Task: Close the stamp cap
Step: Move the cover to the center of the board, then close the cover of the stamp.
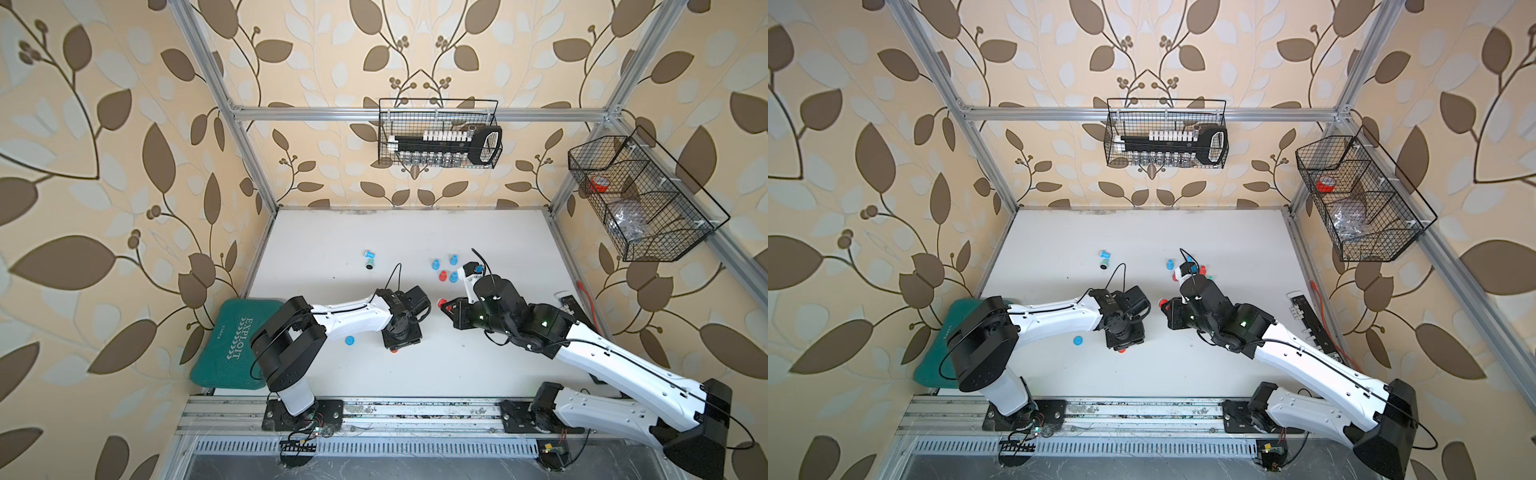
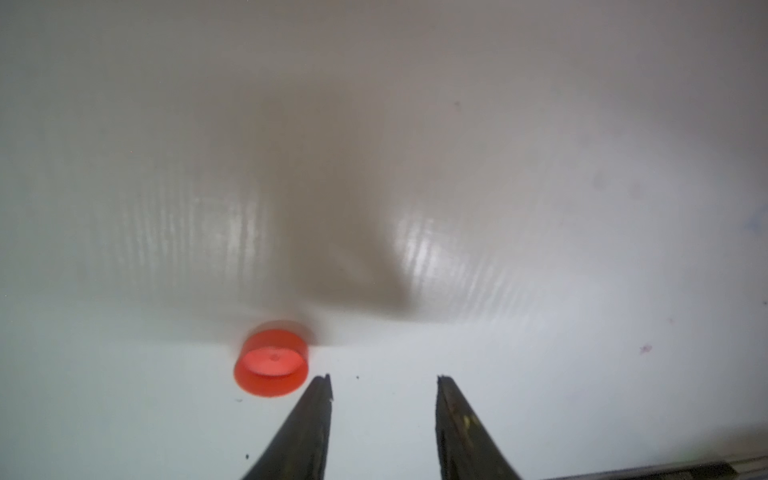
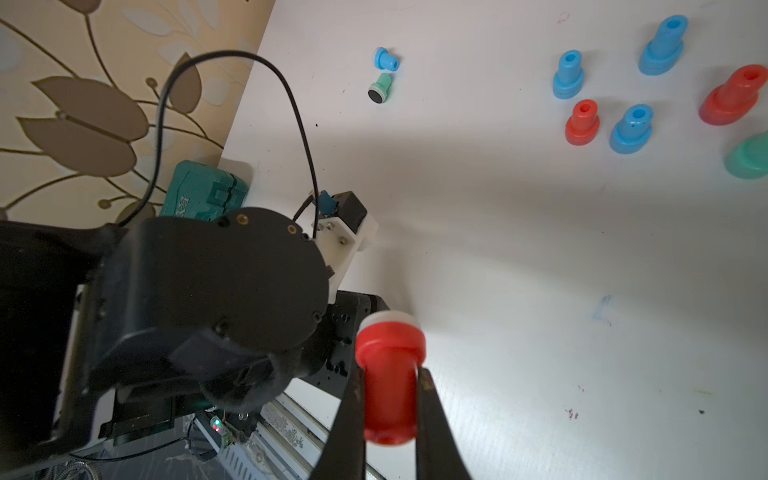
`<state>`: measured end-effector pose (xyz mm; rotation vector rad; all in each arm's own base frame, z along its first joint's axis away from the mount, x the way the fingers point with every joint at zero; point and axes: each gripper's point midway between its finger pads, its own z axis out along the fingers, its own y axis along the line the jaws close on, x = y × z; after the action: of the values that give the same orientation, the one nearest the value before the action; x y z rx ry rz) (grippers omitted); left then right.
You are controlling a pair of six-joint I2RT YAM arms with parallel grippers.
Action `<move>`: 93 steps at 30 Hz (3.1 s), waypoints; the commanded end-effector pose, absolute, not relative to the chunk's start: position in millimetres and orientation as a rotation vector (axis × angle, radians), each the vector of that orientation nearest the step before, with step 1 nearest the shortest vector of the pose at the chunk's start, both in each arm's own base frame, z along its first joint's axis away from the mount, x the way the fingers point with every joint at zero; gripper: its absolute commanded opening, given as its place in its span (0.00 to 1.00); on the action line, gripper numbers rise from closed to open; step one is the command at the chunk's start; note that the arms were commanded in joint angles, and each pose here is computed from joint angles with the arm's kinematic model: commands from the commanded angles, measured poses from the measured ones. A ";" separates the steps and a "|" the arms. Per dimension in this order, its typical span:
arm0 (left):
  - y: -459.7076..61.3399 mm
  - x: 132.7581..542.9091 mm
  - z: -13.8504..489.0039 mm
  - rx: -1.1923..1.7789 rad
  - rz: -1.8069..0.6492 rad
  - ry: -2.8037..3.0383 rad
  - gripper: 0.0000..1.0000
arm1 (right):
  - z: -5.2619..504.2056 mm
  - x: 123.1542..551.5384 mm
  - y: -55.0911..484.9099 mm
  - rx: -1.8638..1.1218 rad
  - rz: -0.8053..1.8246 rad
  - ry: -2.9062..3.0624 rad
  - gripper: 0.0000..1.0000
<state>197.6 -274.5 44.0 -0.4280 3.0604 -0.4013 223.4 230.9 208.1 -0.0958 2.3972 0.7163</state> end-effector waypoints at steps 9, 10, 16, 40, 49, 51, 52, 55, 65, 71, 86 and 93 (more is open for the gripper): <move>-237.4 211.1 85.4 -0.485 -0.401 2.986 0.52 | 226.2 225.0 214.9 -0.111 0.630 2.405 0.08; -224.7 214.4 87.2 -0.519 -0.404 2.970 0.52 | 226.8 224.4 216.5 -0.118 0.635 2.412 0.08; -135.8 240.5 114.6 -0.732 -0.411 2.808 0.52 | 193.2 217.4 248.3 -0.269 0.546 2.731 0.06; -47.7 240.2 102.1 -1.013 -0.503 2.693 0.49 | 71.4 183.7 372.9 -0.810 0.185 3.132 0.05; -47.7 243.2 98.3 -1.012 -0.497 2.705 0.49 | 43.1 185.4 369.4 -0.797 0.149 3.129 0.03; -47.5 242.6 97.8 -1.018 -0.497 2.706 0.49 | 41.4 186.1 371.4 -0.803 0.152 3.128 0.03; -47.8 242.6 97.7 -1.018 -0.499 2.707 0.49 | 40.9 186.1 372.4 -0.805 0.153 3.128 0.03; -47.5 242.2 96.8 -1.025 -0.499 2.706 0.49 | 38.3 188.1 373.6 -0.805 0.153 3.126 0.03; -48.1 243.9 94.8 -1.033 -0.506 2.707 0.48 | 38.7 195.1 372.0 -0.813 0.138 3.121 0.03; -48.1 247.1 94.4 -1.033 -0.508 2.706 0.48 | 36.0 195.3 368.8 -0.807 0.134 3.127 0.03; -48.1 248.8 90.9 -1.030 -0.509 2.717 0.48 | 27.5 200.0 363.7 -0.801 0.110 3.136 0.03; -48.0 248.1 89.2 -1.034 -0.513 2.718 0.47 | 23.4 197.8 362.2 -0.806 0.102 3.150 0.03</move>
<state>245.0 -49.1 87.5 -1.0527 2.7235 -0.4982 197.9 368.2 36.6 -0.7888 3.1317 0.1589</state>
